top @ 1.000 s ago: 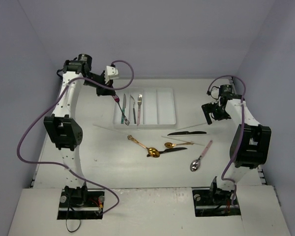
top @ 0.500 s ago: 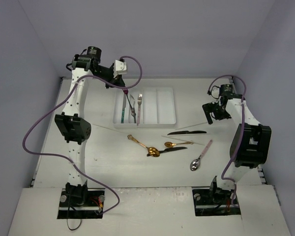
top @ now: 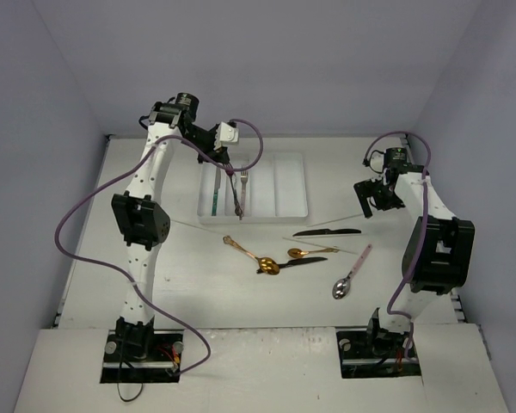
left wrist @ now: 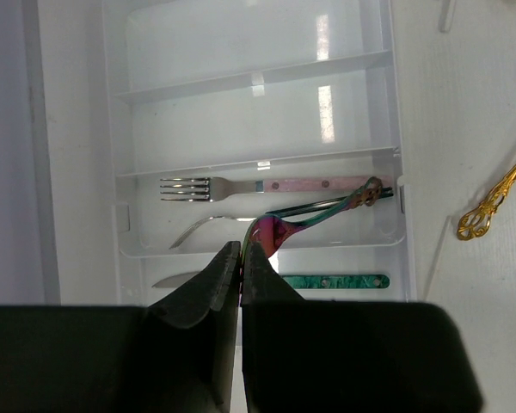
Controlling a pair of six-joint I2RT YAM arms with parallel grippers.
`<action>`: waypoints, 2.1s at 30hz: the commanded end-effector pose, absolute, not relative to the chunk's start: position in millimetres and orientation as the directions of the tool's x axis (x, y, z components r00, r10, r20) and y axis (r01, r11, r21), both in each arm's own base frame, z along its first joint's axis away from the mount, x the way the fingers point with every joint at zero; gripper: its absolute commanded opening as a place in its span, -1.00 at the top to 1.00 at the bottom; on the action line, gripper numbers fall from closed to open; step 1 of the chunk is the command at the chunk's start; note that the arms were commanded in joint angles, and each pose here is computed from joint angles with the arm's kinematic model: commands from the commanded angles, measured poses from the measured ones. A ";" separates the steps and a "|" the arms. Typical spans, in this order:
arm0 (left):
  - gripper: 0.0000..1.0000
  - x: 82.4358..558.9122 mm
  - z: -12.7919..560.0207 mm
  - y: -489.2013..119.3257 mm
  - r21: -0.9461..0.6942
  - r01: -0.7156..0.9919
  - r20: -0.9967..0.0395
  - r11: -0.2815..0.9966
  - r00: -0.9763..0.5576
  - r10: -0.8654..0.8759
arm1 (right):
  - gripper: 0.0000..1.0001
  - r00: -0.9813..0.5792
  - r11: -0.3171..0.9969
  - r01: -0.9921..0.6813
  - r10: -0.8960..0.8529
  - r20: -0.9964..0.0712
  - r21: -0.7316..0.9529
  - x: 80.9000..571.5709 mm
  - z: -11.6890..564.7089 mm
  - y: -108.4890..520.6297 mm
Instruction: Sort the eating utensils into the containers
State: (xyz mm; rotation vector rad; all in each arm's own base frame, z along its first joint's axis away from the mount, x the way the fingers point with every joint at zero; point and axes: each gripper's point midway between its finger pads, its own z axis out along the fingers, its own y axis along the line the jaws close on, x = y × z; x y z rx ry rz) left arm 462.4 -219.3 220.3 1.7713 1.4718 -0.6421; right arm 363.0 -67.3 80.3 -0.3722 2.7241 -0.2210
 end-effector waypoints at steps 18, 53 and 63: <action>-0.17 469.7 190.7 -237.7 0.211 0.973 -0.708 -0.097 0.221 0.671 | -0.99 -0.880 0.949 -0.198 -0.283 -0.383 -0.245 362.0 106.4 -77.6; -0.73 404.7 297.1 -119.0 0.065 0.703 -0.914 0.708 -0.242 0.324 | -0.71 -0.103 0.201 -0.894 -0.962 -0.254 -0.400 239.5 125.9 -24.2; -0.72 386.7 259.8 -123.1 -0.098 0.680 -0.867 0.727 -0.417 0.272 | -0.43 0.588 -0.551 -0.804 -0.792 -0.163 -0.223 203.1 73.1 35.2</action>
